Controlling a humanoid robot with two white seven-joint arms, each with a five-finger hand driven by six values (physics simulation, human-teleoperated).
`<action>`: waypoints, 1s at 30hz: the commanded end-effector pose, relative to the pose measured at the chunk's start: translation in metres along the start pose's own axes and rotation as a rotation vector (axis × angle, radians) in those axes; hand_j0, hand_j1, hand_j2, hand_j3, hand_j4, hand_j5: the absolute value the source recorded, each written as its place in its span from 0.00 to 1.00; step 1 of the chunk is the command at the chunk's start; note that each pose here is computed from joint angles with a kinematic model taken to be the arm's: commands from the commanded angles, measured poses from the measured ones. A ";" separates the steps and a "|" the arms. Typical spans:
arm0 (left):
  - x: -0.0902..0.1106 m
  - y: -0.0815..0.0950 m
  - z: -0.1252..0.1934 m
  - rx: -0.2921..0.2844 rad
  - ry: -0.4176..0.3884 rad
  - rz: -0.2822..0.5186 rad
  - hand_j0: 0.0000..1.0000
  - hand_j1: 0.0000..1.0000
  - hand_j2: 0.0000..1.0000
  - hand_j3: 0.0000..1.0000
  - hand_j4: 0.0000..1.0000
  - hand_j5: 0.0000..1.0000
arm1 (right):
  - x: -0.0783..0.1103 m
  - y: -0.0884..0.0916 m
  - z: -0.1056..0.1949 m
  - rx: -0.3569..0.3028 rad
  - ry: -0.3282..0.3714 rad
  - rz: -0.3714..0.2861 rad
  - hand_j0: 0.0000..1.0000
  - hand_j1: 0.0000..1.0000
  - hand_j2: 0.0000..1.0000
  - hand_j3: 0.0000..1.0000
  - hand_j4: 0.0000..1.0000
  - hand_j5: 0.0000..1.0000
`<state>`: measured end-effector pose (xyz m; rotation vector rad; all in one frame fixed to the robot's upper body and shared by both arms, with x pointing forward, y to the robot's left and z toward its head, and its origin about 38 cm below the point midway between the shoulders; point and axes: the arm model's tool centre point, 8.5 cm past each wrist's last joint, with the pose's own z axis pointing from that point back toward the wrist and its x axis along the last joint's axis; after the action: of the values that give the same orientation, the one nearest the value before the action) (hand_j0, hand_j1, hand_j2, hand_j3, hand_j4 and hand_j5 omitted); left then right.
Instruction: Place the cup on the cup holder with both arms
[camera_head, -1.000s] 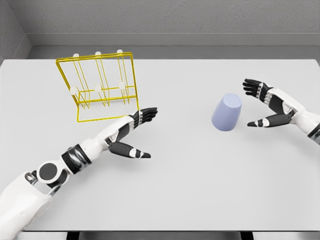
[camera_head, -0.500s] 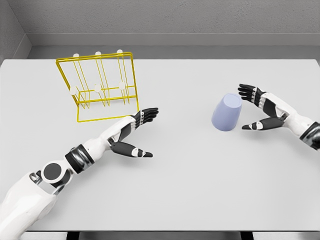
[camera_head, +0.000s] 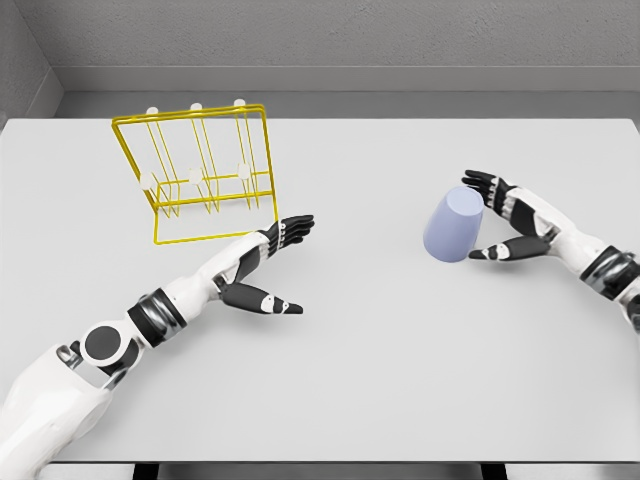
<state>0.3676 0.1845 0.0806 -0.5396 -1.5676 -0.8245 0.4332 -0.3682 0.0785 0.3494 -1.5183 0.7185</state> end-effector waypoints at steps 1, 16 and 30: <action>0.000 0.001 0.001 0.003 0.000 0.001 1.00 1.00 1.00 1.00 1.00 1.00 | 0.000 0.002 -0.002 0.000 -0.007 -0.009 1.00 1.00 1.00 1.00 1.00 1.00; 0.000 0.000 0.002 -0.008 -0.002 -0.005 1.00 1.00 1.00 1.00 1.00 1.00 | 0.002 0.014 -0.013 0.039 -0.020 -0.006 1.00 1.00 1.00 1.00 1.00 1.00; 0.000 0.000 0.003 -0.009 -0.005 -0.003 1.00 1.00 1.00 1.00 1.00 1.00 | -0.001 0.023 -0.020 0.058 -0.020 -0.018 0.97 0.97 0.97 0.97 0.97 0.97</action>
<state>0.3649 0.1862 0.0793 -0.5433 -1.5688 -0.8370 0.4359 -0.3386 0.0732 0.4096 -1.5169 0.7552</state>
